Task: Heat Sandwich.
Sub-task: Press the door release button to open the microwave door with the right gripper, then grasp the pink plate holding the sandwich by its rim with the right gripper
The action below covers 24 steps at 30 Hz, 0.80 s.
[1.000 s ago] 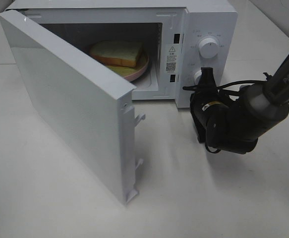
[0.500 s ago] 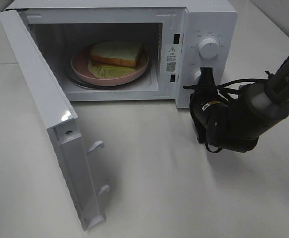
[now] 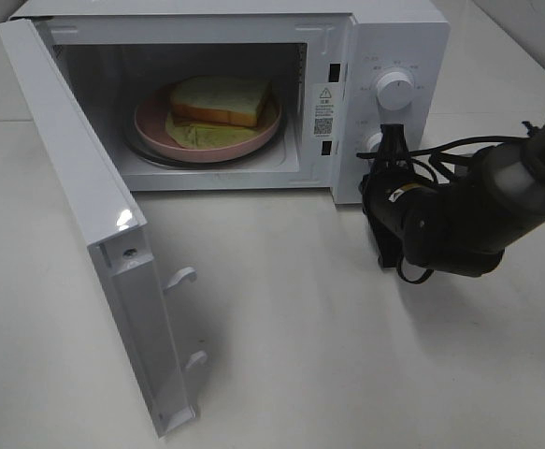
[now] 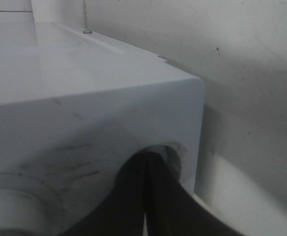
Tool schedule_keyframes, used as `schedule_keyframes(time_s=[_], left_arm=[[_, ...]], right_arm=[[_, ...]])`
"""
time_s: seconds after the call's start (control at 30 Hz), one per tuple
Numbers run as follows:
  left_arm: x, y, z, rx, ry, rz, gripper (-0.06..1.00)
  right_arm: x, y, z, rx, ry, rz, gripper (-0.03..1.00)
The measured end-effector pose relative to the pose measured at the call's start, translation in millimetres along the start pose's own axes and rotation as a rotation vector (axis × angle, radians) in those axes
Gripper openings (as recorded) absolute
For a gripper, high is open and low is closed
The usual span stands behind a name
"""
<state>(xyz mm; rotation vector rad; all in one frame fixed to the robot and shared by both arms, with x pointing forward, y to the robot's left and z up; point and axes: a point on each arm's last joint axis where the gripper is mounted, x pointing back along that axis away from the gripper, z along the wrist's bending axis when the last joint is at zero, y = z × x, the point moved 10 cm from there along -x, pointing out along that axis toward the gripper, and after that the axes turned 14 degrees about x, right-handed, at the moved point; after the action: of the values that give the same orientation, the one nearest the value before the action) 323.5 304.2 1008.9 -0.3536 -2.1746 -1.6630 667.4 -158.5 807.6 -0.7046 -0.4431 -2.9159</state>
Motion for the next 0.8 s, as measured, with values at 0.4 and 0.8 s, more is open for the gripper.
schedule_keyframes(time_s=[0.4,0.8], left_arm=[[0,0,0,0.0,0.0,0.0,0.97],[0,0,0,0.0,0.0,0.0,0.97]], right_arm=[[45,-3,-12,0.172,-0.116,0.126,0.01],[89,-13,-5,0.47,-0.168,0.304,0.03]])
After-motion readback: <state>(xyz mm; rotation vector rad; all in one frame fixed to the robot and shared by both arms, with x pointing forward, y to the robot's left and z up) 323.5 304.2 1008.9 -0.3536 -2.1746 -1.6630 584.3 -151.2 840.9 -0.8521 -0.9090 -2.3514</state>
